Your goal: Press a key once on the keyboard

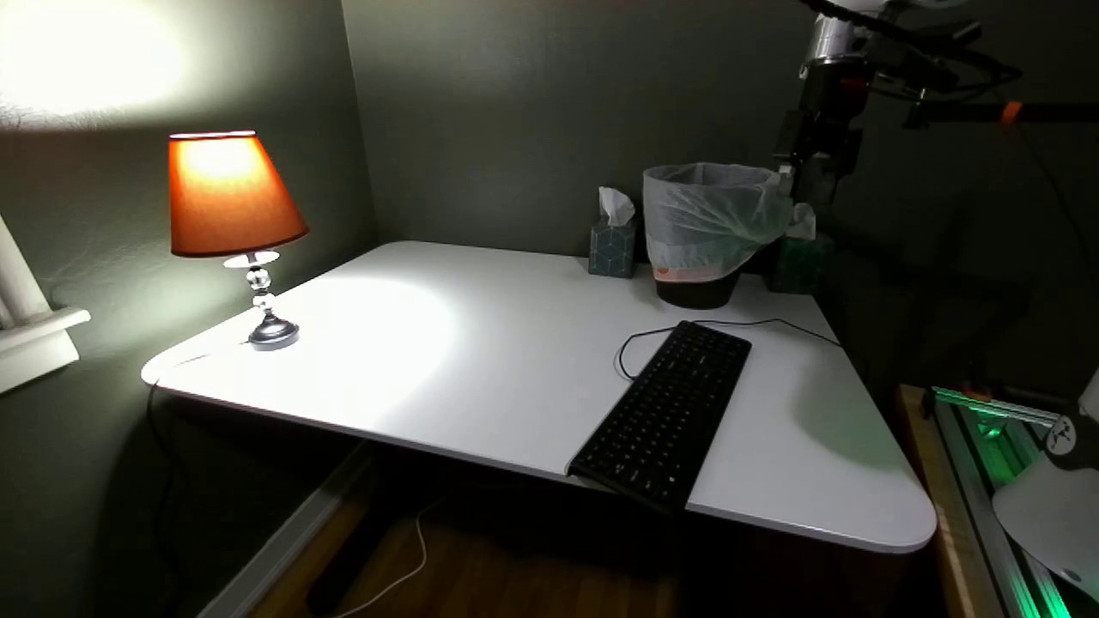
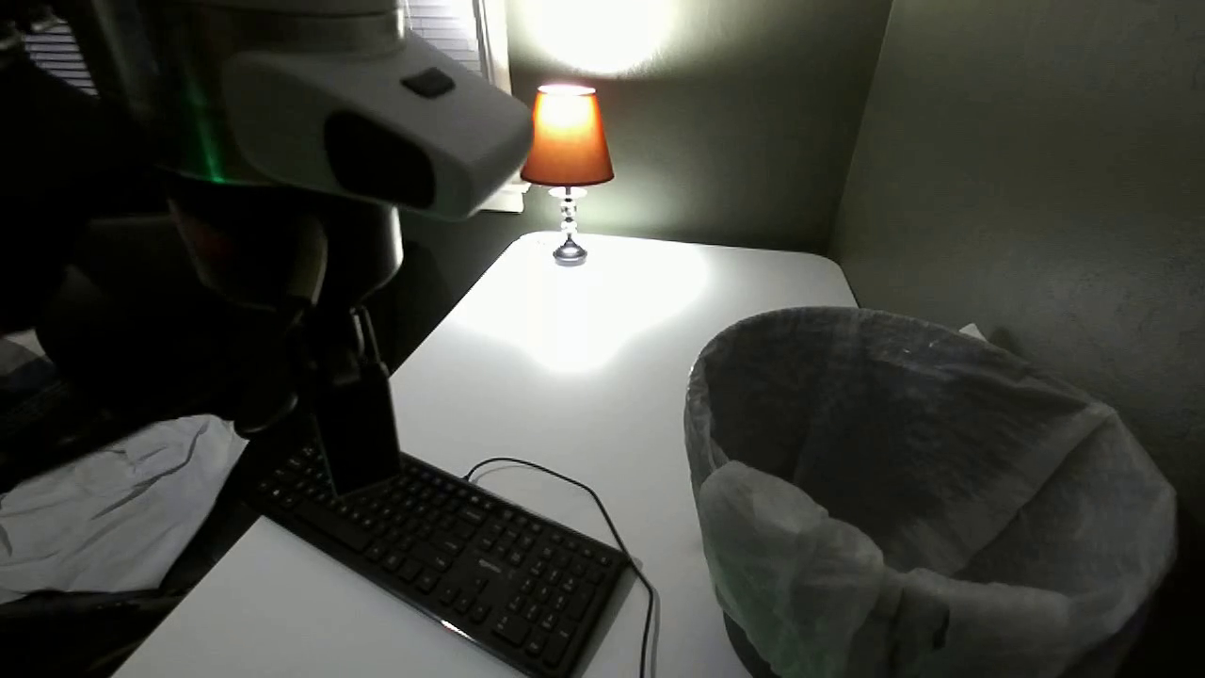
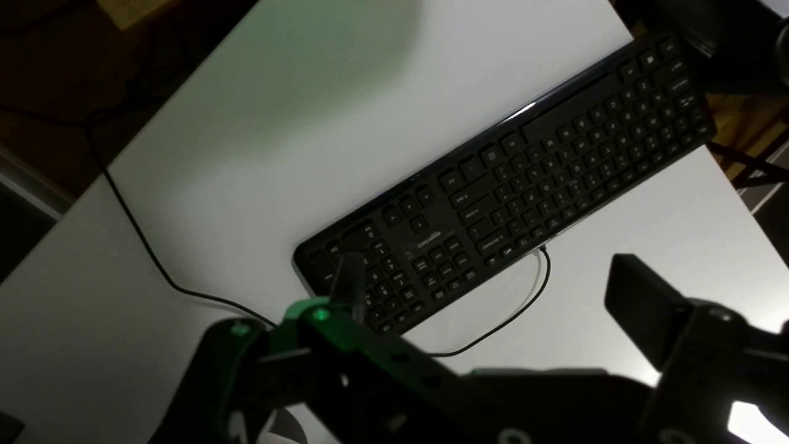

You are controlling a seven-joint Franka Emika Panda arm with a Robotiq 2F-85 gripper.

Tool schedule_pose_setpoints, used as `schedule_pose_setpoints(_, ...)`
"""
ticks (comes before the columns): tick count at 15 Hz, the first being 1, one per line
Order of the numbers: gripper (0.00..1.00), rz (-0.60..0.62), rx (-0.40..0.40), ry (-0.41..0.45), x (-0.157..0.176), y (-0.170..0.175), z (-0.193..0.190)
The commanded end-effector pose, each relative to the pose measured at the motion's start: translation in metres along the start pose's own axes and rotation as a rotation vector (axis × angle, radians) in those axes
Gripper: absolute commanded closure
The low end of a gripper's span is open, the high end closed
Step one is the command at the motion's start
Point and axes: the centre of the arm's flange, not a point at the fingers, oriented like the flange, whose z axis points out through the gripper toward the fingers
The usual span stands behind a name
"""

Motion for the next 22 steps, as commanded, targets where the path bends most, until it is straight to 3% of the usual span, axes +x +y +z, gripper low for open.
schedule_pose_setpoints(1,0.0,0.085,0.056,0.011,0.006,0.015,0.026)
schedule_pose_setpoints(6,0.0,0.257,0.091,0.062,0.015,0.04,0.042)
schedule_pose_setpoints(8,0.0,0.319,0.076,0.021,0.02,0.047,0.048)
schedule_pose_setpoints(9,0.0,0.25,0.07,0.043,0.013,0.041,0.036)
schedule_pose_setpoints(16,0.0,0.295,0.062,0.017,0.016,0.046,0.046)
schedule_pose_setpoints(22,0.0,0.434,0.104,0.005,0.036,0.064,0.077)
